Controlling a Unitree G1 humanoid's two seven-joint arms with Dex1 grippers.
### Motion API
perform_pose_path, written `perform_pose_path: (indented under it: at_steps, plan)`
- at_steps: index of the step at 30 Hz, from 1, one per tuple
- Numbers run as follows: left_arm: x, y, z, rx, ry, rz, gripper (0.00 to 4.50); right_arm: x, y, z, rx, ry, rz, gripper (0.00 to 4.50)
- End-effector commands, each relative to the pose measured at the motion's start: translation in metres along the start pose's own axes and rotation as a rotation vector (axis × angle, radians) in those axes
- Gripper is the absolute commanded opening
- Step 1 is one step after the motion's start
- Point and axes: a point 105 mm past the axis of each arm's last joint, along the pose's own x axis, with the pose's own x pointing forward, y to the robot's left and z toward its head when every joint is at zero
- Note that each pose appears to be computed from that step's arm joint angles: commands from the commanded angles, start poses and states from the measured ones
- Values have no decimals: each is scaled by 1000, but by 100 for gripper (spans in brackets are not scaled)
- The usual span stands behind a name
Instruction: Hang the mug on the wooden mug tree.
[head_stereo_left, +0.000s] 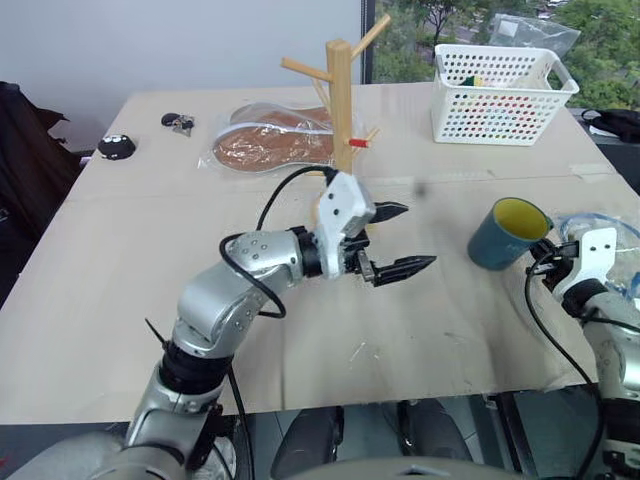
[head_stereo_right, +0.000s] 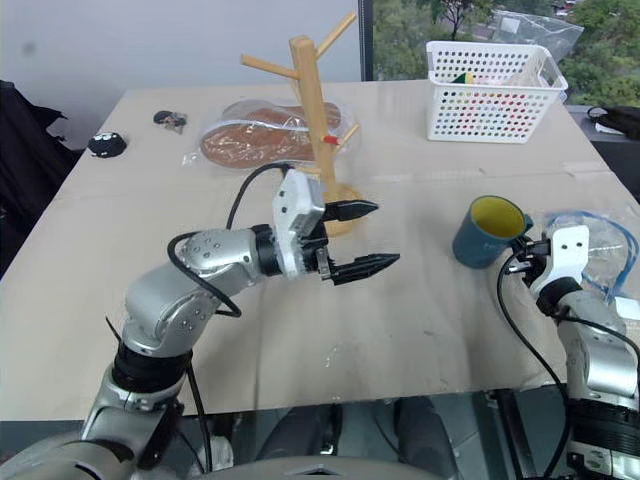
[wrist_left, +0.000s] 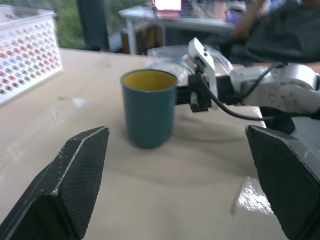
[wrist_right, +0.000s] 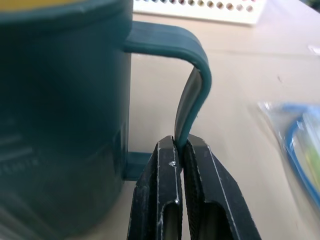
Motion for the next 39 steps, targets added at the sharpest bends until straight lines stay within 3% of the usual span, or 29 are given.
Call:
perform_pose_path:
  at_steps: [1, 5, 14, 26, 39]
  plan:
    - [-31, 0, 18, 69, -192, 137, 450, 12, 41, 67, -126, -112, 273, 2]
    - [-61, 12, 15, 128, -249, 302, 450, 19, 73, 101, -241, -102, 467, 2]
    - [-107, 21, 15, 153, -328, 398, 450, 37, 126, 156, -480, -81, 619, 2]
    - [-123, 19, 7, 164, -382, 430, 450, 55, 167, 186, -696, -27, 671, 2]
    - [-122, 17, 4, 166, -386, 437, 450, 87, 179, 194, -699, 4, 598, 2]
